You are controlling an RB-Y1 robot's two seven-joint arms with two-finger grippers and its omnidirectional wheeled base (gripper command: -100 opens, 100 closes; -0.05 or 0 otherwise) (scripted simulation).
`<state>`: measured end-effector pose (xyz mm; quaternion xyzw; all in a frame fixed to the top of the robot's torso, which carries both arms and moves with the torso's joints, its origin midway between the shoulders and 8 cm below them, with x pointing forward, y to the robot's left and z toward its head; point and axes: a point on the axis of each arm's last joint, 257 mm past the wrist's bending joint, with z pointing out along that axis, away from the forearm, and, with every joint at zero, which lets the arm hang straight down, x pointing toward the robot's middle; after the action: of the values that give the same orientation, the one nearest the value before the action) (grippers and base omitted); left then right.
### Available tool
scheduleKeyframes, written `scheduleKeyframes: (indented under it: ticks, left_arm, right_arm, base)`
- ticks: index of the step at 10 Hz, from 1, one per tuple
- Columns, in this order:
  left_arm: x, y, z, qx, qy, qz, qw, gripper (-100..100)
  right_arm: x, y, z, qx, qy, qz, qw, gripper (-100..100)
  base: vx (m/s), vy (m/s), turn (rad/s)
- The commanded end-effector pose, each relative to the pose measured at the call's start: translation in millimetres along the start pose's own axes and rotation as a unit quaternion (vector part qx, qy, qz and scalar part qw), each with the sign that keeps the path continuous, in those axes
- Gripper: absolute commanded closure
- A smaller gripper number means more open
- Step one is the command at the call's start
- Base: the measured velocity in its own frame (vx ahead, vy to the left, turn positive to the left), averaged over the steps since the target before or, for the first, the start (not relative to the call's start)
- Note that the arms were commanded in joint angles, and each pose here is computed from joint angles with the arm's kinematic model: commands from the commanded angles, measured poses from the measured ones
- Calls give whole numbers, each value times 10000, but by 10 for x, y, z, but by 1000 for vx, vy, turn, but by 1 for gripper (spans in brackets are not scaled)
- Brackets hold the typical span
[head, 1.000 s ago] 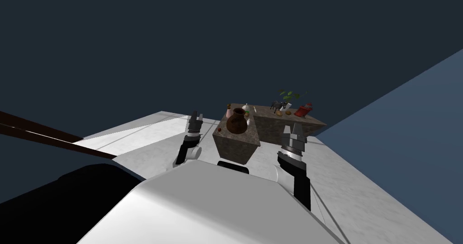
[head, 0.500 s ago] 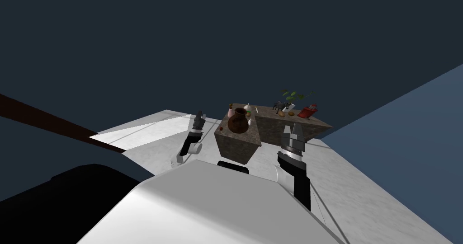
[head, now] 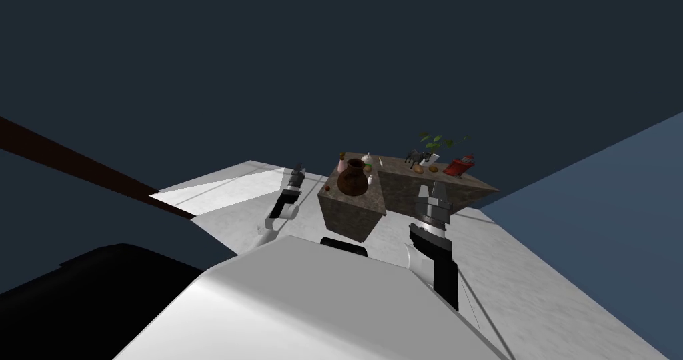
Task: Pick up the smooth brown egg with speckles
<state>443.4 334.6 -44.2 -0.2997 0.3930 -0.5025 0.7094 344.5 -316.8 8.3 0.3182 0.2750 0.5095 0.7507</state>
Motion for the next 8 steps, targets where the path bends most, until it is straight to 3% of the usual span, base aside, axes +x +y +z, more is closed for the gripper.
scheduleKeyframes:
  ticks: [1, 6, 7, 8]
  left_arm:
    - [6, 144, 54, -183, 28, -1, 9998, -100]
    - [-73, 686, 322, -832, 98, 17, 9965, -100]
    - [-105, 788, 435, -969, 108, 23, 9952, -100]
    - [-107, 868, 408, -1068, 109, 27, 9942, -100]
  right_arm:
    - [0, 0, 0, 0, 0, 0, 10000, 0]
    - [0, 0, 0, 0, 0, 0, 10000, 0]
    - [0, 0, 0, 0, 0, 0, 10000, 0]
    - [0, 0, 0, 0, 0, 0, 10000, 0]
  base:
    - [-32, -22, 40]
    - [-25, -29, 60]
    - [-25, -31, 61]
    - [-17, -25, 33]
